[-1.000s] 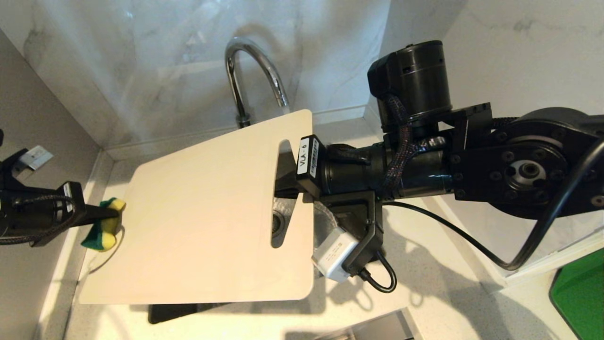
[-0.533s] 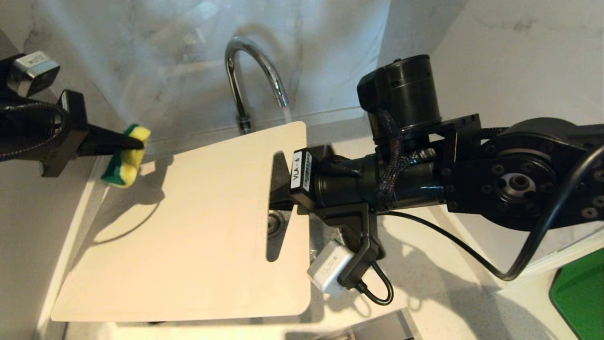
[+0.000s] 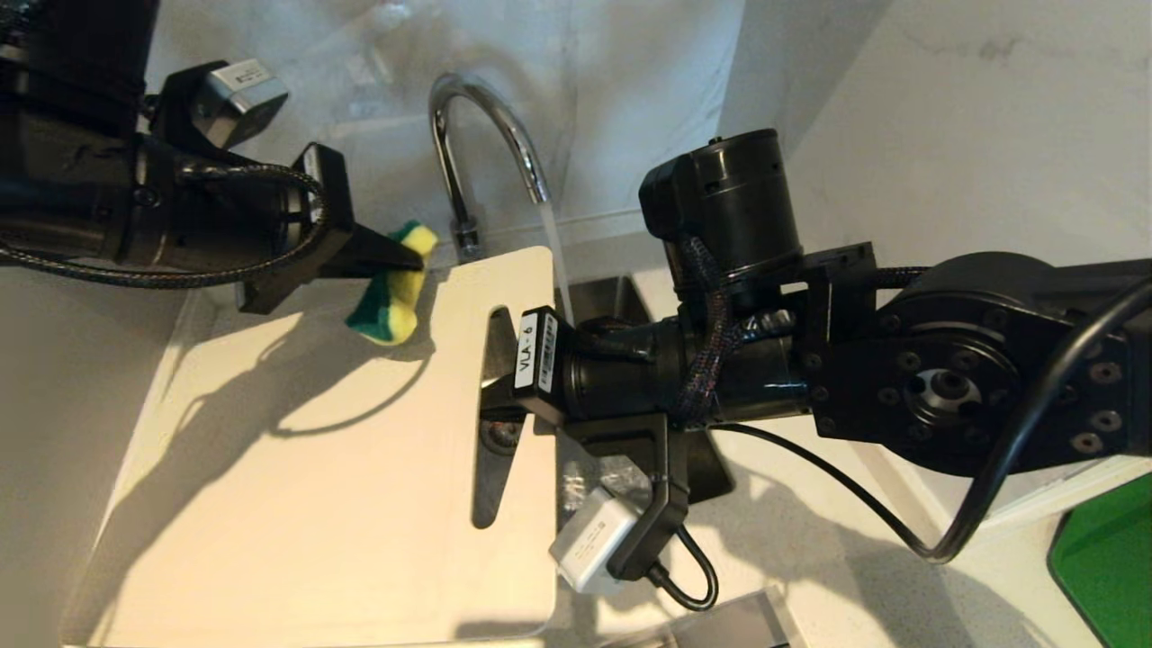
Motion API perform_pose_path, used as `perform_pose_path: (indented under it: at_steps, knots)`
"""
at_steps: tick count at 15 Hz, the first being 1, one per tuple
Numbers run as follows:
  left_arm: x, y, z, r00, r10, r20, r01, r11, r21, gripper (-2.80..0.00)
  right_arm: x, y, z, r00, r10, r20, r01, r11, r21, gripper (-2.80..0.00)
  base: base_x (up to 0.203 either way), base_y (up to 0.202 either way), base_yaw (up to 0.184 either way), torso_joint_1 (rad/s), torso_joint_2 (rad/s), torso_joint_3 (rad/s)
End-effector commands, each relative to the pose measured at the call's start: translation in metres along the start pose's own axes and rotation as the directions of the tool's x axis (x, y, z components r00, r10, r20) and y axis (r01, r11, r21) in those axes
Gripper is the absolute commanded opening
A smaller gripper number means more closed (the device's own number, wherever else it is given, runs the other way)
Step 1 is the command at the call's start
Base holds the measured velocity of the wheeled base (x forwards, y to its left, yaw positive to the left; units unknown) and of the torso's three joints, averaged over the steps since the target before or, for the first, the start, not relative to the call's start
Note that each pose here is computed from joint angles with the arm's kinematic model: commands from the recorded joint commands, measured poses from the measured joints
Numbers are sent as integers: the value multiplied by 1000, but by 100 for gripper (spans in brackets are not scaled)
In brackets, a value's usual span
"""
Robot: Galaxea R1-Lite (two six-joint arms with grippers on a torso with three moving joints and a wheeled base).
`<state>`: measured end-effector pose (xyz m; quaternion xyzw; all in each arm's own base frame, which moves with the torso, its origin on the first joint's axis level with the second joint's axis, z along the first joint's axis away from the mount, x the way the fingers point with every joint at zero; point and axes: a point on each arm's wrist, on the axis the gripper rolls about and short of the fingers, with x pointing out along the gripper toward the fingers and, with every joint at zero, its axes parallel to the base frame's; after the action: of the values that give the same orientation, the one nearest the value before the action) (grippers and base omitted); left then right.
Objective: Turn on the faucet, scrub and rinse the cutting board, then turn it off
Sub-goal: Scrub the cutting board underwater
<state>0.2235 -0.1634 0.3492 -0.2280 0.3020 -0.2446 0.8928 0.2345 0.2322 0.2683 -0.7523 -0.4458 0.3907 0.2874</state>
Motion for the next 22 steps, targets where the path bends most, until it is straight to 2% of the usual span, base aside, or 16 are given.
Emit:
perform_pose_path:
  at_steps: [1, 5, 9, 13, 22]
  knots:
    - [29, -7, -6, 999, 9, -45, -8, 1000, 9, -280, 2, 1, 3, 1000, 0, 14, 0, 1000, -11, -280, 0, 0, 0, 0, 0, 0]
    - [40, -1, -8, 997, 58, -49, -58, 998, 0, -280, 1, 0, 3, 1000, -2, 12, 2, 1000, -12, -280, 0, 0, 0, 0, 0, 0]
    - [40, 18, -10, 991, 118, -65, -120, 993, -17, -280, 0, -1, 3, 1000, -5, 10, 5, 1000, -10, -280, 0, 0, 0, 0, 0, 0]
    - [33, 46, -16, 979, 184, -91, -189, 981, -43, -280, -1, -2, 2, 1000, -8, 7, 8, 1000, -12, -280, 0, 0, 0, 0, 0, 0]
    - [6, 118, -25, 966, 245, -80, -253, 963, -95, -280, -2, -4, 1, 1000, -23, -10, 23, 1000, -7, -280, 0, 0, 0, 0, 0, 0]
